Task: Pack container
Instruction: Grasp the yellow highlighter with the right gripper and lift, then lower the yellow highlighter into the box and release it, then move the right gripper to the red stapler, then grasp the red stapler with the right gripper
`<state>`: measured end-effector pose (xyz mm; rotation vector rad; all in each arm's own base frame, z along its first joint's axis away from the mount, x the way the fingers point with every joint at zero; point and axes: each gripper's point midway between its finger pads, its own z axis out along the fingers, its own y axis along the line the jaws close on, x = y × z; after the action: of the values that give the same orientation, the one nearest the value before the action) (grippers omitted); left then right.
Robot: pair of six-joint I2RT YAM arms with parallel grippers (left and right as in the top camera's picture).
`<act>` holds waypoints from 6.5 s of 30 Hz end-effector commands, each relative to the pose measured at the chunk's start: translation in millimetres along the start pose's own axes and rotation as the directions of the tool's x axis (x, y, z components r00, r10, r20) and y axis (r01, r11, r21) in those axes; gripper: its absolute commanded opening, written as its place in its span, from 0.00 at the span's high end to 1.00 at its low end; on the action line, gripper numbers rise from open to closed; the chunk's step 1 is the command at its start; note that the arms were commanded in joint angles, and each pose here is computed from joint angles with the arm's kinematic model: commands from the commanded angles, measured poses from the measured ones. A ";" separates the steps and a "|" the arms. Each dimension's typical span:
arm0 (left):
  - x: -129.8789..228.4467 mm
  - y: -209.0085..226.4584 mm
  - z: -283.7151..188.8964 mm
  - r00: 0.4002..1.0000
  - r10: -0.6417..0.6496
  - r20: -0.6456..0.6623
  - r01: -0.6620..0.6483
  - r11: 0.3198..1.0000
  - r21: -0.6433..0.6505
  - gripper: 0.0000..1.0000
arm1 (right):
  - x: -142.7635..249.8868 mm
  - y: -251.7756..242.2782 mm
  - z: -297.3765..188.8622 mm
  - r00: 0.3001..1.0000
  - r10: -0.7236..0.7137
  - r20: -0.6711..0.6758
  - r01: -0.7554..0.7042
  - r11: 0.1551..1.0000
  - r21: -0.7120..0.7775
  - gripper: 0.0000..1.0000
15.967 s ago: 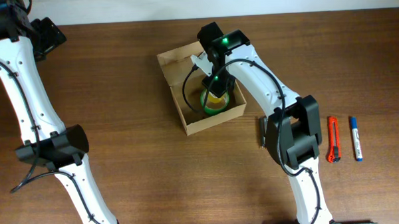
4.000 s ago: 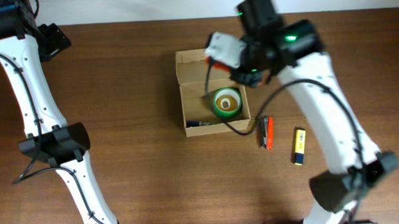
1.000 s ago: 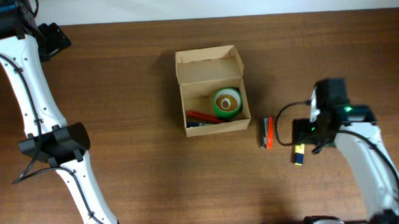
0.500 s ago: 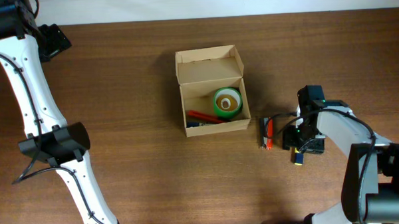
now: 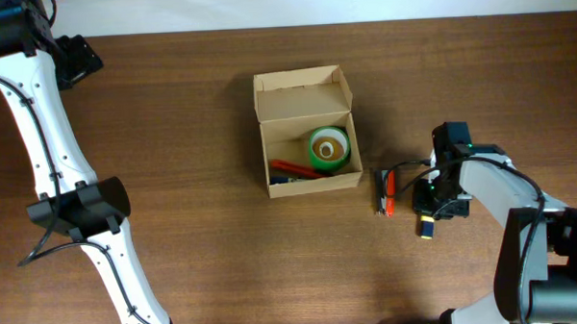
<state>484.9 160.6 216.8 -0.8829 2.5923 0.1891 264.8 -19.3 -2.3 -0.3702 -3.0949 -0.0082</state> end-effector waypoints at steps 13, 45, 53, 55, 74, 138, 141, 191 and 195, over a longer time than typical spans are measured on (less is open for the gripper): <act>0.3 -0.9 -0.2 1.000 0.017 0.000 -0.017 1.000 0.003 0.00 | -164.5 4.4 -254.5 0.786 -0.151 0.599 0.182 0.983 0.010 0.96; 0.4 -1.0 -0.2 1.000 0.017 -0.001 -0.017 1.000 0.003 0.00 | -62.1 250.5 -96.8 -0.103 -0.992 0.072 0.994 -0.101 0.028 0.96; 0.4 -1.1 -0.2 1.000 0.017 -0.001 -0.017 1.000 0.004 0.00 | -46.1 258.3 -79.7 -0.098 -0.990 0.101 0.992 -0.106 -0.069 0.96; 0.4 -1.1 -0.2 1.000 0.017 -0.001 -0.017 1.000 0.004 0.00 | -43.5 260.4 -76.3 -0.100 -0.990 0.097 0.991 -0.108 -0.077 0.96; 0.4 -1.0 -0.2 1.000 0.017 -0.001 -0.017 1.000 0.003 0.00 | -32.2 264.1 -45.9 -0.065 -0.997 0.033 0.989 -0.069 -0.133 0.54; -3.7 -2.5 -0.2 1.000 0.014 0.016 -0.014 1.000 0.009 0.00 | -15.1 77.6 -58.1 0.976 -0.169 0.135 0.180 0.981 -0.074 0.14; -3.7 -2.5 -0.2 1.000 0.014 0.016 -0.014 1.000 0.009 0.00 | -15.1 79.3 -50.5 0.975 -0.174 0.136 0.185 0.980 -0.074 0.15; 0.4 -1.0 -0.2 0.999 0.040 0.000 -0.040 0.999 0.003 0.00 | -9.4 83.7 -2.5 0.973 -0.222 0.061 0.218 0.974 0.059 0.83; 0.4 -1.0 -0.2 0.999 0.040 -0.001 -0.040 0.999 0.003 0.00 | -9.1 83.8 -2.5 0.973 -0.222 0.060 0.218 0.974 0.058 0.93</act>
<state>484.9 160.6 216.8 -0.8585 2.6015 0.1944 300.4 61.5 9.0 -0.0177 -3.2085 0.0599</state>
